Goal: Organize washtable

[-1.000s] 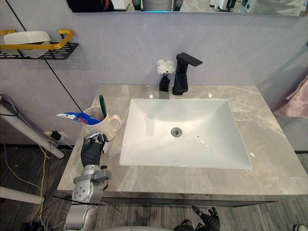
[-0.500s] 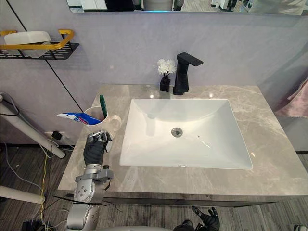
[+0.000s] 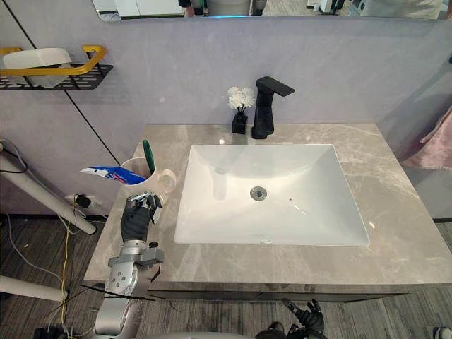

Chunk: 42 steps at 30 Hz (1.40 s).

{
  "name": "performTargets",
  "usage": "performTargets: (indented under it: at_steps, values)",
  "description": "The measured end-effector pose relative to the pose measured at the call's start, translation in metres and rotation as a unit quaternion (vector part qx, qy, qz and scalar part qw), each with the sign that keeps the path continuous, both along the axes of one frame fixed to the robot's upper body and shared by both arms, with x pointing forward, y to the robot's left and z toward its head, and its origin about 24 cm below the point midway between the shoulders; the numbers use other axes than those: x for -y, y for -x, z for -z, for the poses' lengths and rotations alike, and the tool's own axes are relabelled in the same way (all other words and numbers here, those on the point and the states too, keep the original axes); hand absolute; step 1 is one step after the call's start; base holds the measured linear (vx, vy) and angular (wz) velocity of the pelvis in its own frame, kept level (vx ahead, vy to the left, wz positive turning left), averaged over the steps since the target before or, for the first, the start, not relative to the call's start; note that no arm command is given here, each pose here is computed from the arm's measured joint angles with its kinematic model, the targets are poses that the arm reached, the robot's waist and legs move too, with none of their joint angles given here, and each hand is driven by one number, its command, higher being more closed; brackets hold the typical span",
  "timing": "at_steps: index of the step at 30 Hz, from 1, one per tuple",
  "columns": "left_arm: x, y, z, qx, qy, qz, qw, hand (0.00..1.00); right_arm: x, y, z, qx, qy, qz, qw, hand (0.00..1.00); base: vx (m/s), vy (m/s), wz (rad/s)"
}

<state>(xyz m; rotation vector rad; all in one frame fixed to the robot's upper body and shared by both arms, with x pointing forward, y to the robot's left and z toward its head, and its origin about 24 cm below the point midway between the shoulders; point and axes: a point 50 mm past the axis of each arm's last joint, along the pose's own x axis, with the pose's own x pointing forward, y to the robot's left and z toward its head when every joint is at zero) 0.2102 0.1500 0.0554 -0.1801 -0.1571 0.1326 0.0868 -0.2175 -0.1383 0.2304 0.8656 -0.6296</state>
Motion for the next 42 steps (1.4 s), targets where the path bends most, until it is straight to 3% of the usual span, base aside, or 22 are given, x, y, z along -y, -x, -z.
performTargets:
  at_steps: [15,42]
  values:
    - [-0.001,0.000,0.019,-0.039,-0.036,0.038,0.998,1.00,-0.001,0.002,0.001,-0.004,0.001,-0.020,1.000,0.00,0.00,-0.002,-0.01]
    - [-0.004,-0.016,0.017,-0.026,-0.130,0.106,0.985,1.00,0.004,0.006,0.001,-0.012,0.010,-0.036,0.999,0.00,0.00,-0.003,-0.02]
